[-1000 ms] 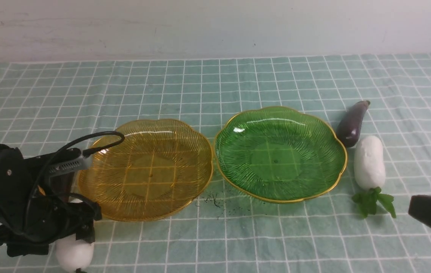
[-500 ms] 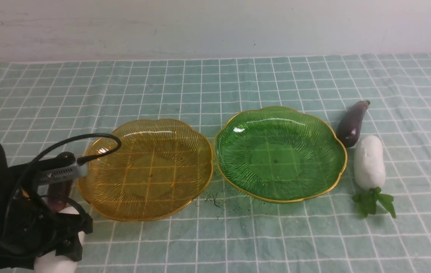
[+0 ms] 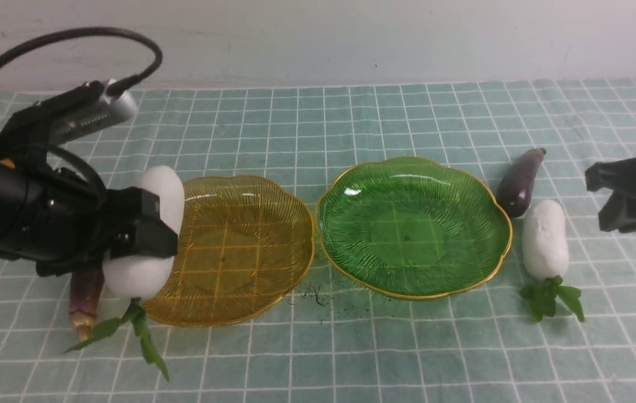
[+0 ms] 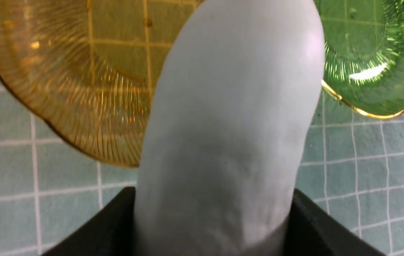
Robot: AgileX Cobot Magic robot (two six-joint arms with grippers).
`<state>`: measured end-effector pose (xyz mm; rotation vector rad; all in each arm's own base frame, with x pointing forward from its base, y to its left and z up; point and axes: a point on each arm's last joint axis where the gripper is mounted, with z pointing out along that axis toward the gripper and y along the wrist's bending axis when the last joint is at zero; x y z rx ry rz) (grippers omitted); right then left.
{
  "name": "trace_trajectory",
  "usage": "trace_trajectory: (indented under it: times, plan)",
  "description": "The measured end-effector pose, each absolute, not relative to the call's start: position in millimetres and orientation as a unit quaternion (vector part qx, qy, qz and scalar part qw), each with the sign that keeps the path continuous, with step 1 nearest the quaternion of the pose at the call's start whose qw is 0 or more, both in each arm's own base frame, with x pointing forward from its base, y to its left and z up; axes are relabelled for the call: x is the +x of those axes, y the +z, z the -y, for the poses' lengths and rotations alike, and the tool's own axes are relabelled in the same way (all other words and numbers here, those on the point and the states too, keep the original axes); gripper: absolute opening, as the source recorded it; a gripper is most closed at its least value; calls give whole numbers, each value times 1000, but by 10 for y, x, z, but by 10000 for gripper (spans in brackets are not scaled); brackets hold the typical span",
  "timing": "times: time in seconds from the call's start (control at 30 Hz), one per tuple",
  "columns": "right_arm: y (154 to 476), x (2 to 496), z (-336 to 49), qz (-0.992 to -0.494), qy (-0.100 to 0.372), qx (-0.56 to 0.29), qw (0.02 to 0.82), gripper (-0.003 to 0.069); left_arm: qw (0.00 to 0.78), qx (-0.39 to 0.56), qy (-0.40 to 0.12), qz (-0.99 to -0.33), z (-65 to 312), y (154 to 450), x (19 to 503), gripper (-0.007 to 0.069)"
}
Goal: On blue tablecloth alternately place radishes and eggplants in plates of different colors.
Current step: 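Pick up the white radish and place it in the left plate, then place the white radish onto the plate beside the other radish with the right gripper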
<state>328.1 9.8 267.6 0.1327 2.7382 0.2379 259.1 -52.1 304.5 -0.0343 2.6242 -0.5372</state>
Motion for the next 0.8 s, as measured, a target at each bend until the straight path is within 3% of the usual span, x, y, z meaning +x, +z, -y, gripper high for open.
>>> trace_trajectory:
  times: [0.1, 0.13, 0.17, 0.2, 0.3, 0.37, 0.53, 0.6, 0.67, 0.8]
  plan:
    - [2540, 3457, -120, -976, 99, 54, 185, 270, 227, 0, -189, -955, 537, 2987, 2803, 435]
    - [2423, 3596, -129, -977, 105, 53, 180, 368, 220, 13, -186, -958, 550, 2926, 2958, 435]
    - [2386, 3620, -129, -977, 105, 54, 177, 368, 217, 14, -185, -958, 553, 2905, 2995, 435]
    - [2268, 3732, -130, -978, 106, 56, 171, 452, 207, 17, -183, -961, 563, 2821, 3116, 435]
    - [2044, 3886, -128, -981, 106, 58, 155, 562, 182, 17, -180, -967, 581, 2605, 3339, 435]
    - [1931, 3958, -127, -982, 105, 58, 145, 594, 174, 14, -178, -968, 587, 2498, 3447, 435]
    - [1676, 4080, -125, -985, 103, 53, 125, 607, 152, 7, -175, -973, 600, 2244, 3639, 459]
    - [1610, 4098, -122, -987, 101, 52, 117, 561, 150, 6, -171, -974, 599, 2174, 3695, 508]
    - [1615, 4104, -117, -988, 97, 49, 113, 437, 149, 11, -162, -975, 588, 2144, 3722, 567]
    - [1877, 4113, -103, -988, 89, 45, 122, 450, 157, 24, -152, -976, 576, 2247, 3766, 573]
